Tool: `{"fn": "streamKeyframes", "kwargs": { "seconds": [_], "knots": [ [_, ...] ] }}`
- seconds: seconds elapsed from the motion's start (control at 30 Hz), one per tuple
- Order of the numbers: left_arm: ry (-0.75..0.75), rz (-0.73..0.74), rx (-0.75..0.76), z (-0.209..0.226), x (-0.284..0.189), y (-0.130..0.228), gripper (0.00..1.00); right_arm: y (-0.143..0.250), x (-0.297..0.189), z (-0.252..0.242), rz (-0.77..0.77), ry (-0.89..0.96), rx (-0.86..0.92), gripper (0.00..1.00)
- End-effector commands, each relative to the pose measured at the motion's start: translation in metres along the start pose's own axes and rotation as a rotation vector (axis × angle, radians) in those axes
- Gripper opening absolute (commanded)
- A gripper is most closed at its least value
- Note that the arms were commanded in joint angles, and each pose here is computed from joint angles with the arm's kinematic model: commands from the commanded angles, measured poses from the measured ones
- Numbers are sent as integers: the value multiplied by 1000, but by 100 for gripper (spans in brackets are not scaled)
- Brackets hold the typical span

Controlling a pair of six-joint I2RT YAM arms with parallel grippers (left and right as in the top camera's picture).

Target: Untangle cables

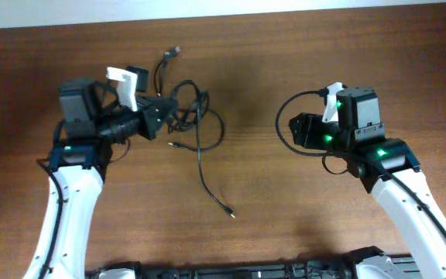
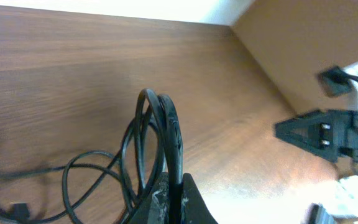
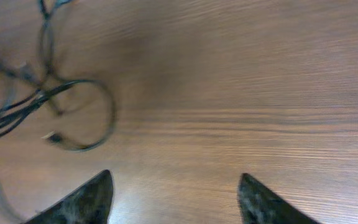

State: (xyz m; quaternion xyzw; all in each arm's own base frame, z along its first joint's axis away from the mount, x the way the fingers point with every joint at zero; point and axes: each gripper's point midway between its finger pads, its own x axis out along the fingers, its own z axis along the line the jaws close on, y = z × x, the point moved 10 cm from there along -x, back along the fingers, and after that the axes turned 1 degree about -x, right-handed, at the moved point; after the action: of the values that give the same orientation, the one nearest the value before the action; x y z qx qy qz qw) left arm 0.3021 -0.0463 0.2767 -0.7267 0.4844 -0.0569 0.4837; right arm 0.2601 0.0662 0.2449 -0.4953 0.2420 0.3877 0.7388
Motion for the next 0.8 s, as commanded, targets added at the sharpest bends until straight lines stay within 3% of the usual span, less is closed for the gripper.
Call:
{"fn": "streamKeyframes", "kwargs": {
  "seconds": [0.0,0.13,0.27,0.4,0.53,0.77],
  "knots": [
    [185,24,90,-41,15,-3,0,-2,-7,20,40,-236,-15,71],
    [322,41,220,-83,40,0,0,-5,-12,34,59,-428,-44,72],
    [323,48,277,-104,56,5,0,-2,-15,40,96,-513,-42,71],
    [354,60,293,-114,60,9,0,-3,-14,40,121,-506,64,70],
    [357,61,294,-115,60,9,0,1,-14,38,190,-479,241,54],
    [397,71,294,-118,59,10,0,6,13,29,298,-412,378,52]
  ]
}}
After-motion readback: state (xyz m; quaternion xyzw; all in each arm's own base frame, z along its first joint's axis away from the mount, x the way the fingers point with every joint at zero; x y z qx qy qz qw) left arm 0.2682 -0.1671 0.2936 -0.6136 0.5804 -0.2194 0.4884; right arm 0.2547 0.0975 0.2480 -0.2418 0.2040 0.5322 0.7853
